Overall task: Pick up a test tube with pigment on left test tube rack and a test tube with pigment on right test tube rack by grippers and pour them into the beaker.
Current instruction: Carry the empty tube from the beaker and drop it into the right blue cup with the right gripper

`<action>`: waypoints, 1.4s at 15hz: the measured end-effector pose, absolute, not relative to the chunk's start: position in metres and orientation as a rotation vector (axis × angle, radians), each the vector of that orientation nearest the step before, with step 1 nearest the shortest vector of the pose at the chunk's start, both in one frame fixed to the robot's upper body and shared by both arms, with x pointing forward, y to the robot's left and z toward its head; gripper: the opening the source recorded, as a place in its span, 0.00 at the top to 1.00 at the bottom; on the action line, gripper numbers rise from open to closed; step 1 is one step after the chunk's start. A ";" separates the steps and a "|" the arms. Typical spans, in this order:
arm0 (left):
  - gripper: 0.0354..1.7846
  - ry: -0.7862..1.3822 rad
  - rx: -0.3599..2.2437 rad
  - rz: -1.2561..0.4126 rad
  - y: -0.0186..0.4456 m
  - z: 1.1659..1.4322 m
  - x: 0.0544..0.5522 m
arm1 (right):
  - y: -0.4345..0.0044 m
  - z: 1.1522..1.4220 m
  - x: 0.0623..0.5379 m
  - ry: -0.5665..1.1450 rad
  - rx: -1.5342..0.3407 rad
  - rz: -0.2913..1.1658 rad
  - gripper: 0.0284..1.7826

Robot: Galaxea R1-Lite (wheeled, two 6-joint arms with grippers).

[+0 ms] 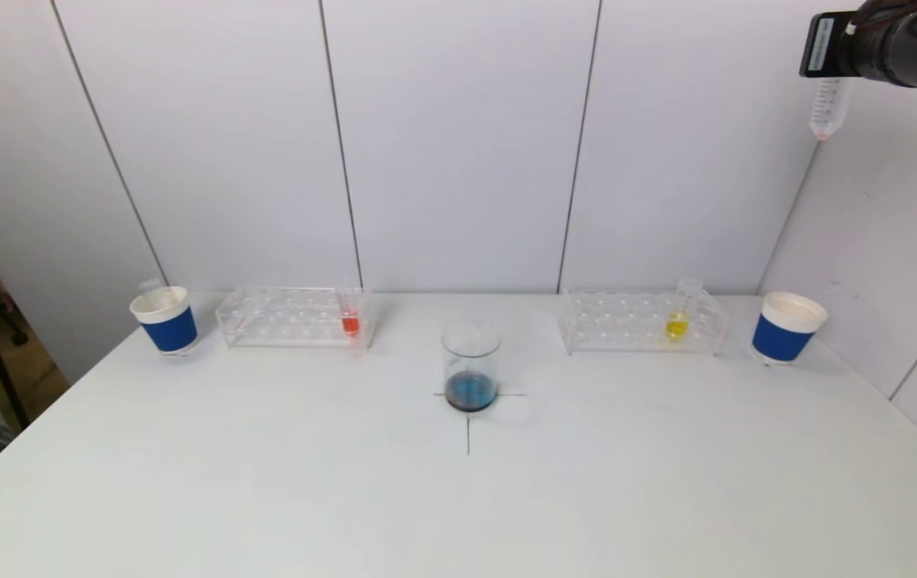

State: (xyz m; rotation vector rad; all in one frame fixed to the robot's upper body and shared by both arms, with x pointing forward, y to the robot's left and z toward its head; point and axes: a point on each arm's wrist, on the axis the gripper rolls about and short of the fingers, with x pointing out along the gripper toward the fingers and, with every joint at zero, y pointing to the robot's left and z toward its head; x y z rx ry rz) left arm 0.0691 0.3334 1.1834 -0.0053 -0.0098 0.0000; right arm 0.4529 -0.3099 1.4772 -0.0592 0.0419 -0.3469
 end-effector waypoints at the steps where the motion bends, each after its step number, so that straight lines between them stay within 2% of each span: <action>1: 0.01 -0.010 -0.005 0.000 0.333 1.183 0.069 | -0.317 1.476 0.455 0.045 -0.051 -0.366 0.74; 11: 0.01 -0.010 -0.005 0.000 0.333 1.183 0.069 | -0.384 1.444 0.482 0.114 -0.008 -0.493 0.74; 21: 0.01 -0.010 -0.005 0.000 0.333 1.183 0.069 | -0.398 1.402 0.508 0.205 0.047 -0.526 0.74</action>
